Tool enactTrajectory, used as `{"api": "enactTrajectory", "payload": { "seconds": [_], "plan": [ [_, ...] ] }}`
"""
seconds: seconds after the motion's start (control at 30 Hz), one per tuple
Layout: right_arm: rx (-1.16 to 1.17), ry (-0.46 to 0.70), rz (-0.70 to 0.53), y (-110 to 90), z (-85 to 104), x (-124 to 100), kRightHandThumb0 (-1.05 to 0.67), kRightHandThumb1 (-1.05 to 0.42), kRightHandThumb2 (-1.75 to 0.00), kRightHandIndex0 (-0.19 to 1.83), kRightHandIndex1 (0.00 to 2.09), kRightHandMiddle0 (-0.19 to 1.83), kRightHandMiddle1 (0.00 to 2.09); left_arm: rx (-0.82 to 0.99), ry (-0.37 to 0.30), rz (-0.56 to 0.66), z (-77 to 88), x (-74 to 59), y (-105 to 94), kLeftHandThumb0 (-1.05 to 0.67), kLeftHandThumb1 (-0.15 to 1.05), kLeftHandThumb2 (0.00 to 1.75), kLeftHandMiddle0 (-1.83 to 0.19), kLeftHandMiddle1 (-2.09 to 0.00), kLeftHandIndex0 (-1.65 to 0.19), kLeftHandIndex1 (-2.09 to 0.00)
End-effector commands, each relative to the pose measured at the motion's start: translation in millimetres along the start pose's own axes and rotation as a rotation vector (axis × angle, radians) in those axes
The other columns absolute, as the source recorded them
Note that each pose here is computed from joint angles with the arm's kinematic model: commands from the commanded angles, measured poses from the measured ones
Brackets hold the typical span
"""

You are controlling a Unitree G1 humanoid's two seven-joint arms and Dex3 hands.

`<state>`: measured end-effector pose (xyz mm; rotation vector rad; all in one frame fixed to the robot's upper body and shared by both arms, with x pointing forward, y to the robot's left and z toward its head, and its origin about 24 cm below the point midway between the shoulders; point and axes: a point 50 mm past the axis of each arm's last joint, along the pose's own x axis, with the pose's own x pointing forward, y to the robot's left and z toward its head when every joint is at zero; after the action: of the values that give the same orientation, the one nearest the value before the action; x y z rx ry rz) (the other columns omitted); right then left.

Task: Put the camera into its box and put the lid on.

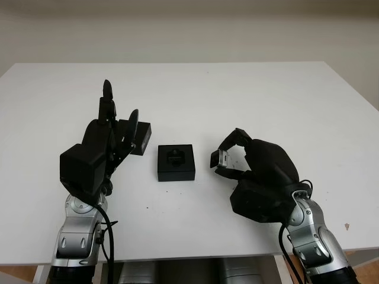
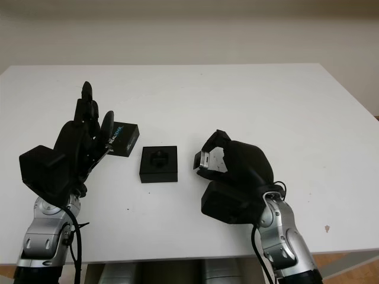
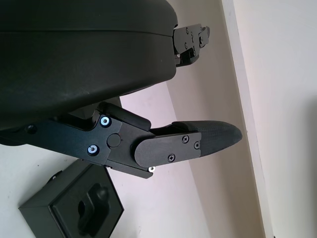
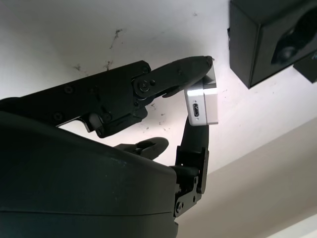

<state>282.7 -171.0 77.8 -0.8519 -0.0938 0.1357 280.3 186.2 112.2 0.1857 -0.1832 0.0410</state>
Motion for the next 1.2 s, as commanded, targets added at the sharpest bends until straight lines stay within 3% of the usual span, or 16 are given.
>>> {"api": "enactTrajectory", "payload": {
  "seconds": [0.0, 0.53, 1.17],
  "plan": [
    [0.081, -0.037, -0.045, -10.4, 3.6, 8.4, -0.4, -1.05, -0.17, 0.42, 0.02, 0.3, 1.66, 0.012, -0.011, 0.006, 3.0, -0.1, 3.3, -0.67, 1.05, 0.54, 0.19, 0.0, 0.19, 0.0],
    [0.51, -0.112, -0.042, -11.6, 2.5, 33.3, -0.47, -1.05, -0.17, 0.34, 0.03, 0.38, 1.74, 0.025, -0.018, 0.008, 3.6, 0.4, 6.1, -0.67, 1.05, 0.55, 0.19, 0.0, 0.19, 0.0],
    [0.767, -0.223, 0.151, 41.2, 36.7, 59.8, -0.55, -1.05, -0.18, 0.2, 0.02, 0.38, 1.75, 0.025, -0.029, 0.022, 2.3, -0.8, 9.1, -0.65, 1.05, 0.58, 0.19, 0.0, 0.19, 0.0]
  ]
}}
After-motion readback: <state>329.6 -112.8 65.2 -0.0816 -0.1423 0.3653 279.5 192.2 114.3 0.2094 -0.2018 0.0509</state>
